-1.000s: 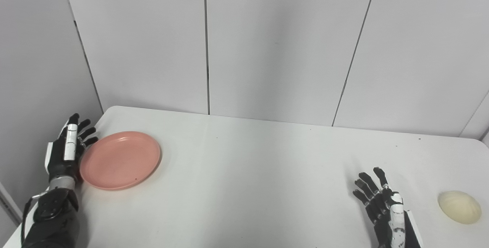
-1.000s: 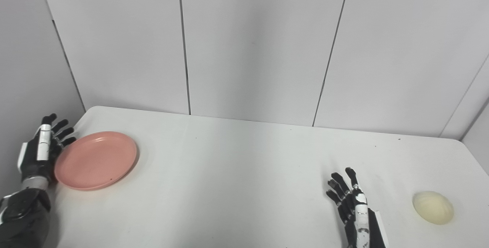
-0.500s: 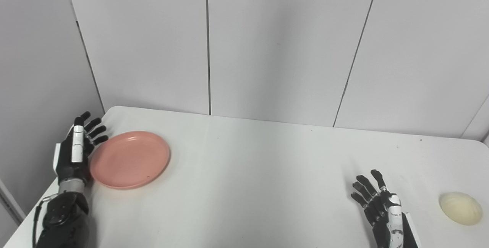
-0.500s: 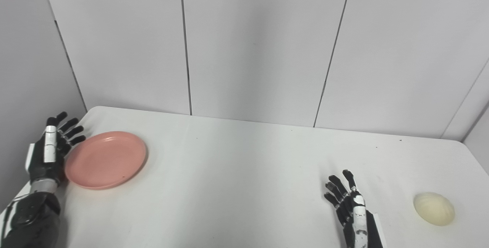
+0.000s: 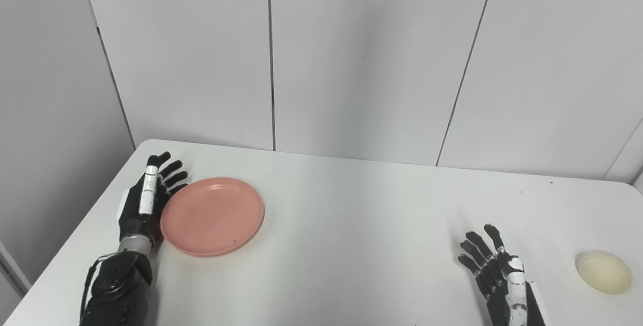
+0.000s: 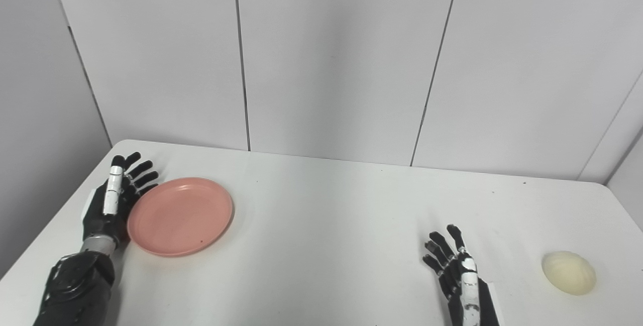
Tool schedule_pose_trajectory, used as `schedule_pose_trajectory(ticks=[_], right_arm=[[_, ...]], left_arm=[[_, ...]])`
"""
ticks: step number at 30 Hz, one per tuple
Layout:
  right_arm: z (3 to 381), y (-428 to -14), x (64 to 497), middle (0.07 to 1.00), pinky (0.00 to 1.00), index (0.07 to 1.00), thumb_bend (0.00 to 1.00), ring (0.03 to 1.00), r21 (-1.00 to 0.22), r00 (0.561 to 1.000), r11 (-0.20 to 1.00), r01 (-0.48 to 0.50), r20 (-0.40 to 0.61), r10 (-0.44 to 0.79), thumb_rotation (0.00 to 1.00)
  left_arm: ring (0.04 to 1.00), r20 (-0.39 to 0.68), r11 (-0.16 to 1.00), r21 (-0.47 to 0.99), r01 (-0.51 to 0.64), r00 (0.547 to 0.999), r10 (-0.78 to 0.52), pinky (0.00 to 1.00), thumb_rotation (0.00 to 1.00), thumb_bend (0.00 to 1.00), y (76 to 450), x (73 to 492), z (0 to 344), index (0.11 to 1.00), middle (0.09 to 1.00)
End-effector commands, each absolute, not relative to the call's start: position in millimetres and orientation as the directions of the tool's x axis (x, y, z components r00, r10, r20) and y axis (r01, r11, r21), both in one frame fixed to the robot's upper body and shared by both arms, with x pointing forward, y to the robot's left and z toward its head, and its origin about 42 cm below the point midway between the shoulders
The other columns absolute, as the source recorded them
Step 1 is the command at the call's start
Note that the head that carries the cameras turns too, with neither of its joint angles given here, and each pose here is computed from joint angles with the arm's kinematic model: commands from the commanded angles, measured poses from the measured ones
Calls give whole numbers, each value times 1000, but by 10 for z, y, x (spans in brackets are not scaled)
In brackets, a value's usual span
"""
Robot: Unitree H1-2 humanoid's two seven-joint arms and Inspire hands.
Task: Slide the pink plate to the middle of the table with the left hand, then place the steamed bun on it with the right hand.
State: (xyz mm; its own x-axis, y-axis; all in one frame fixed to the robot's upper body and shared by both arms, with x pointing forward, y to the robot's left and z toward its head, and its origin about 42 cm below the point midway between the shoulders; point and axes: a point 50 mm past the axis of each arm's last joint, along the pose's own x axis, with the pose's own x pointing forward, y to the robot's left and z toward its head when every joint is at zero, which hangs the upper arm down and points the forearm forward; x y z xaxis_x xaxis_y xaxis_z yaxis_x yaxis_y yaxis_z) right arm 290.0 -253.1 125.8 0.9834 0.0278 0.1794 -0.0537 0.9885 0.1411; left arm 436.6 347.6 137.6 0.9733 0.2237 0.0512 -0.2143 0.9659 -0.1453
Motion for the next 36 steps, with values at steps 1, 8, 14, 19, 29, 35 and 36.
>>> schedule_pose_trajectory(ticks=[1,8,14,19,29,35,36], right_arm=[[1079,-2483,2783,875,855,947,678,868,162,993,986,-44,112,26,1000],[1084,-2477,2779,872,856,952,677,869,164,994,985,-50,108,32,1000],[1090,-2454,2783,873,847,951,690,864,160,993,986,-52,111,34,1000],[1098,-2420,2793,867,843,949,692,856,170,993,984,-55,113,36,1000],[1125,-2336,2797,843,814,934,701,833,168,992,984,-53,118,33,1000],[1130,-2289,2807,847,816,935,692,831,174,992,983,-61,120,41,1000],[1131,-2282,2808,847,816,931,693,831,177,992,982,-62,121,41,1000]], left_arm=[[745,116,975,-132,-176,975,192,657,868,753,3370,4514,1635,840,797],[734,107,983,-126,-134,983,148,629,858,789,3168,4568,1599,815,779],[732,108,989,-122,-79,990,93,637,871,774,2892,4605,1587,790,787],[747,87,995,-92,-23,996,31,657,896,749,2593,4610,1541,796,787],[792,64,998,-59,1,998,3,733,963,697,2136,4606,1500,834,833],[801,43,996,-77,37,999,-34,787,975,688,1944,4559,1470,856,833],[801,40,996,-79,43,998,-40,784,971,686,1917,4550,1462,852,829]])
